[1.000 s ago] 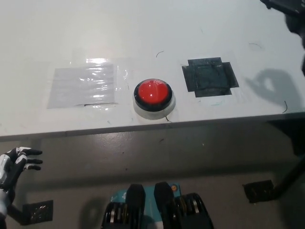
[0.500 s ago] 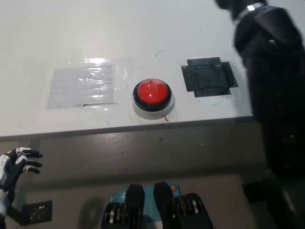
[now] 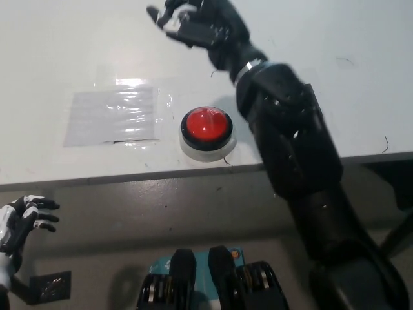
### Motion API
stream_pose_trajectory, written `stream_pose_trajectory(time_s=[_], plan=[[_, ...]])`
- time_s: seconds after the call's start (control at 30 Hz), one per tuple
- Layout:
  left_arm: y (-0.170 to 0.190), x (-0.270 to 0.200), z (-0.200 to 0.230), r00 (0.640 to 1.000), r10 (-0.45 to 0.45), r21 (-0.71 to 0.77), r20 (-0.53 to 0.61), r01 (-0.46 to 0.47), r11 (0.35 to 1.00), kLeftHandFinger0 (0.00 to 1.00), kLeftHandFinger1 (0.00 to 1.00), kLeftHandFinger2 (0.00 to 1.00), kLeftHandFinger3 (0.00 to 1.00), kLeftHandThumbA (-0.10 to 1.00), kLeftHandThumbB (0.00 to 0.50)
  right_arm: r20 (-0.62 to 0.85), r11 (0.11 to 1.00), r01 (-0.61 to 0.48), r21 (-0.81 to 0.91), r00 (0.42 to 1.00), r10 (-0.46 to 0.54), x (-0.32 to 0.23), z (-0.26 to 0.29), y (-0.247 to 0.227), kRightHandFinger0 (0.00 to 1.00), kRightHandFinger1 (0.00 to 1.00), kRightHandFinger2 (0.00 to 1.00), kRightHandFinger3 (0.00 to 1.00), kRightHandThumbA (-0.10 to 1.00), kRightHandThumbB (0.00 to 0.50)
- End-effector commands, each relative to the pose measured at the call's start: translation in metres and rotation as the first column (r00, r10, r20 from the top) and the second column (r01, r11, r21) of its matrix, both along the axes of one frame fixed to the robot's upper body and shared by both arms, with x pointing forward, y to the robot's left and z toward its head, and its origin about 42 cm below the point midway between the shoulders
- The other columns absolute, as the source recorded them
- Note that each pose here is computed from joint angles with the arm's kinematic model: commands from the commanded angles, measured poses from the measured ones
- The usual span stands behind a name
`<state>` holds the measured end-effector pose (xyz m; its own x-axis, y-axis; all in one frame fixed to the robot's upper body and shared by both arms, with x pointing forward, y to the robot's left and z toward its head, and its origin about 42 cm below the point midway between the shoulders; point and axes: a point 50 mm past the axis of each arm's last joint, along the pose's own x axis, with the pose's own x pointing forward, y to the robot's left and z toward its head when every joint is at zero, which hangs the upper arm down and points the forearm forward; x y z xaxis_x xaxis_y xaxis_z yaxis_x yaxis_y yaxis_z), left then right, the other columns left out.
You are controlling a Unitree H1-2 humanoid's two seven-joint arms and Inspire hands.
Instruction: The robot uses its right hand to make a fist and press the red button kept in the middle of the desk
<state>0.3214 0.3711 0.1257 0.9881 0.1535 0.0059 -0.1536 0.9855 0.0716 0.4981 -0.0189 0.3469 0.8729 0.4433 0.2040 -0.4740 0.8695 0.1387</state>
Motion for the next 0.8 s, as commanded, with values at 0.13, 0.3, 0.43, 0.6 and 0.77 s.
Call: stream_pose_trajectory(time_s=[0.13, 0.3, 0.43, 0.6, 0.77], plan=[[0.003, 0.011, 0.019, 0.998, -0.014, 0.045, 0.064, 0.011, 0.999, 0.46, 0.46, 0.52, 0.48, 0.60, 0.045, 0.039, 1.000, 0.005, -0.006, 0.999, -0.004, 0.003, -0.032, 0.001, 0.00, 0.00, 0.24, 0.26, 0.60, 0.063], [0.003, 0.011, 0.020, 0.998, -0.018, 0.047, 0.064, 0.015, 0.999, 0.41, 0.42, 0.48, 0.46, 0.58, 0.031, -0.022, 1.000, 0.022, -0.004, 1.000, -0.022, 0.002, -0.066, -0.011, 0.00, 0.00, 0.20, 0.23, 0.57, 0.086], [0.005, 0.018, 0.026, 0.998, -0.022, 0.070, 0.064, 0.018, 0.997, 0.38, 0.40, 0.46, 0.45, 0.62, 0.056, -0.058, 1.000, 0.029, 0.011, 0.998, -0.028, 0.002, -0.079, -0.016, 0.00, 0.00, 0.21, 0.26, 0.56, 0.078], [0.005, 0.019, 0.027, 0.997, -0.026, 0.044, 0.071, 0.023, 0.999, 0.39, 0.41, 0.47, 0.45, 0.59, 0.055, -0.091, 1.000, 0.015, 0.001, 0.996, -0.015, -0.006, -0.107, -0.020, 0.00, 0.00, 0.25, 0.30, 0.57, 0.067], [0.006, 0.024, 0.031, 0.995, -0.040, 0.054, 0.093, 0.035, 0.998, 0.39, 0.41, 0.47, 0.46, 0.59, 0.046, -0.156, 1.000, 0.029, -0.010, 0.987, -0.031, -0.013, -0.127, -0.021, 0.00, 0.00, 0.27, 0.32, 0.57, 0.039]])
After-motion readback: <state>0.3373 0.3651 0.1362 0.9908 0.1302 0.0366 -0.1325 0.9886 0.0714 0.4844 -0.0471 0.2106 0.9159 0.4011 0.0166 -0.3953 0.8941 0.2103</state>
